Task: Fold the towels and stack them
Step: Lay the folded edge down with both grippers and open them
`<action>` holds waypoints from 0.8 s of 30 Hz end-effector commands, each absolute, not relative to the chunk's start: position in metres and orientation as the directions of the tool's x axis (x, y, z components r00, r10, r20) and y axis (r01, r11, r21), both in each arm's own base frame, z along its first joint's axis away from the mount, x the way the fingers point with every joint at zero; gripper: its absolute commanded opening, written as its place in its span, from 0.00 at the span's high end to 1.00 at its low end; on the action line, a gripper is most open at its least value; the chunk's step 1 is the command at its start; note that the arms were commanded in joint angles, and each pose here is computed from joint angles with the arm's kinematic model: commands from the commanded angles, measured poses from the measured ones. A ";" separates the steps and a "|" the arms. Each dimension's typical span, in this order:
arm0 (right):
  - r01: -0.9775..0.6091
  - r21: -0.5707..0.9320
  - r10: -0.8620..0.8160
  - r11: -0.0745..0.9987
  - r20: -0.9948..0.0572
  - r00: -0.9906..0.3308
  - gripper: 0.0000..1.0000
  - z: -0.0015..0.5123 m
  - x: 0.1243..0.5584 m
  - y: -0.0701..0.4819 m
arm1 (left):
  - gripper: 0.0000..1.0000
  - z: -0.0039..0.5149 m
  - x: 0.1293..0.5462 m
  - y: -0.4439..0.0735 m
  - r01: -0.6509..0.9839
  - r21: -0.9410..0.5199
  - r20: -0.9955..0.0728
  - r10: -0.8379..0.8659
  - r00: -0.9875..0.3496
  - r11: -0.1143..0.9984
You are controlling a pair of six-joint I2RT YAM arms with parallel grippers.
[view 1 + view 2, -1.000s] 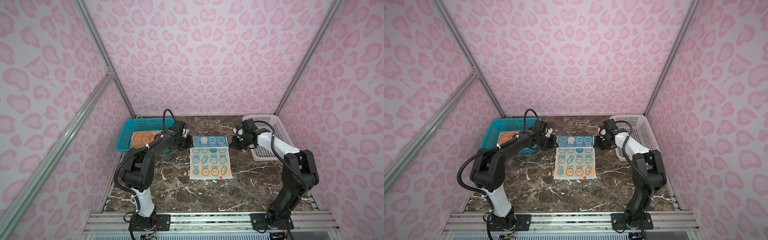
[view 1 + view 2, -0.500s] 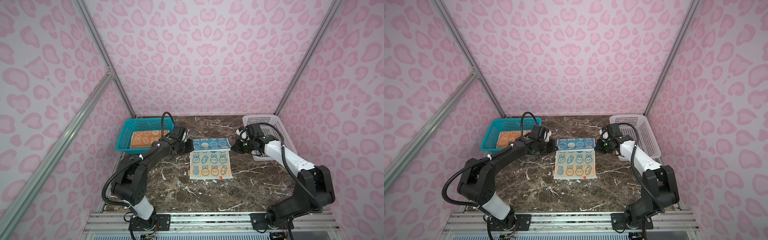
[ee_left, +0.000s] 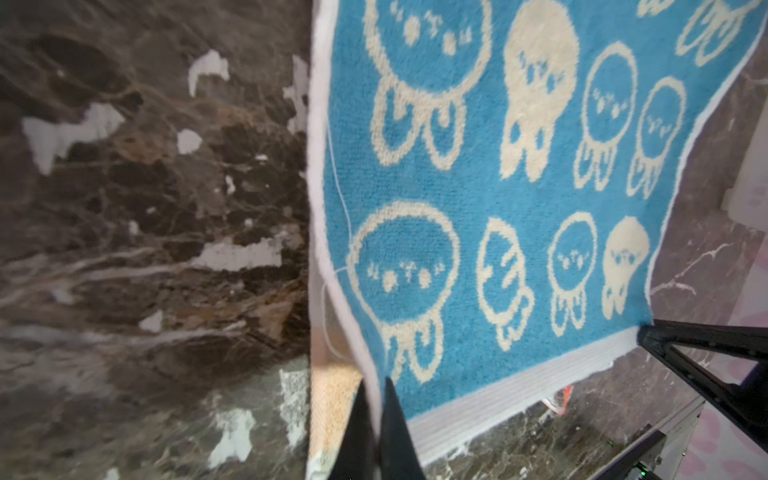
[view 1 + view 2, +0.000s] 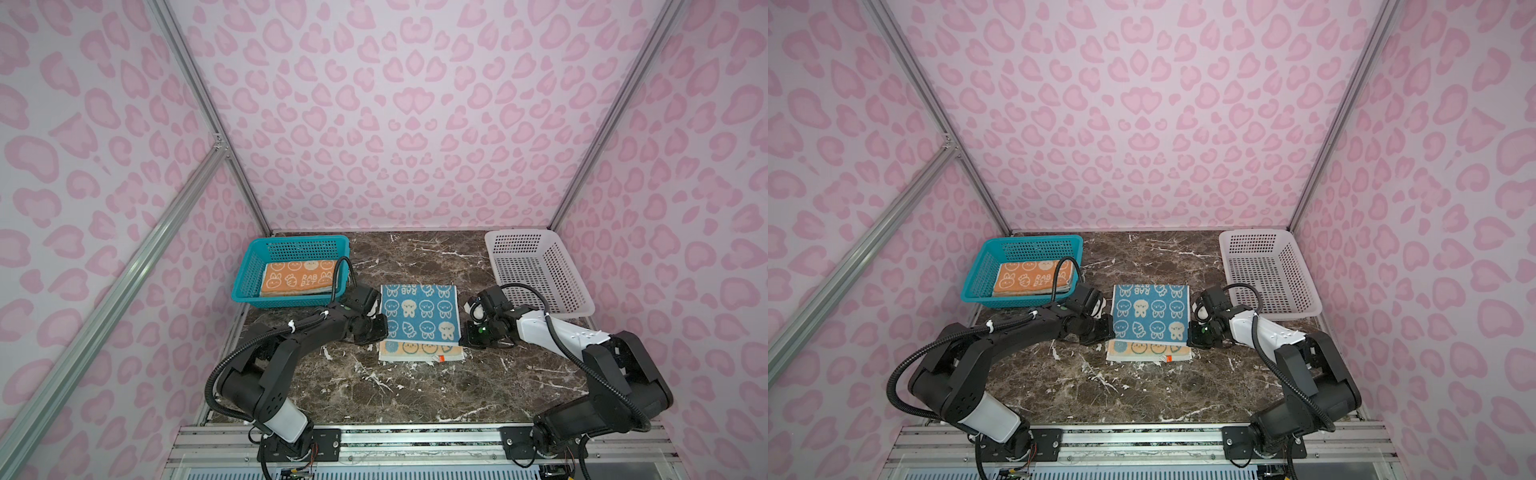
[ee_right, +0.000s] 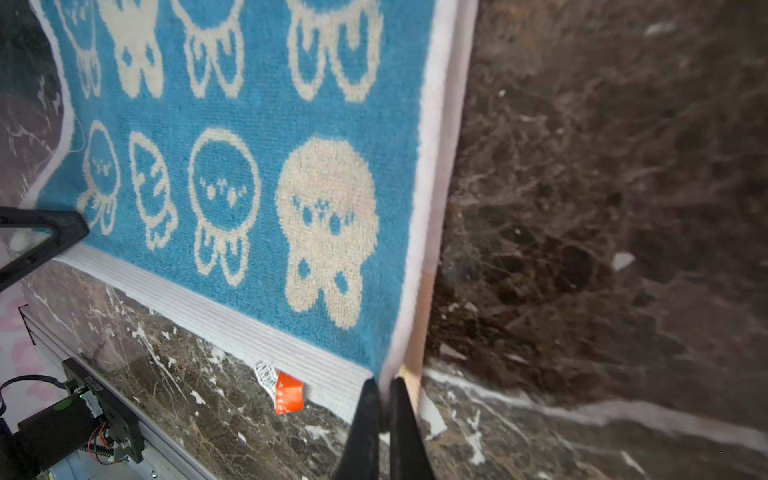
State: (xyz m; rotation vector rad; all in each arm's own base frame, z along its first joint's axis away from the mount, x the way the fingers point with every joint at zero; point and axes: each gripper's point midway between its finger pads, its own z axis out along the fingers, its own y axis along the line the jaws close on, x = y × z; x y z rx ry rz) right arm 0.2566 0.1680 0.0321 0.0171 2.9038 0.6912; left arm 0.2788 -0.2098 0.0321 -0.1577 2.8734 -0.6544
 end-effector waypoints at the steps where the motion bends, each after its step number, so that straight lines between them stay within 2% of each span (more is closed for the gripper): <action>1: 0.001 0.396 0.076 0.918 -0.173 -0.982 1.00 0.026 0.265 0.158 | 0.98 0.023 0.285 -0.201 -0.082 -0.388 -0.183 -0.164 -0.969 0.918; 8: -0.030 0.398 0.069 0.917 -0.231 -0.970 1.00 0.059 0.277 0.160 | 0.98 0.060 0.299 -0.204 -0.051 -0.400 -0.253 -0.164 -0.954 0.915; 14: -0.054 0.402 0.069 0.914 -0.284 -0.956 1.00 0.090 0.274 0.158 | 0.98 0.092 0.295 -0.203 -0.031 -0.438 -0.298 -0.177 -0.938 0.899; 18: -0.054 0.391 0.059 0.919 -0.271 -0.961 1.00 0.081 0.261 0.157 | 0.98 0.089 0.281 -0.203 -0.034 -0.442 -0.291 -0.179 -0.940 0.896; 24: -0.013 0.395 0.073 0.919 -0.203 -0.976 1.00 0.041 0.242 0.153 | 0.98 0.063 0.255 -0.209 -0.035 -0.430 -0.256 -0.159 -0.954 0.902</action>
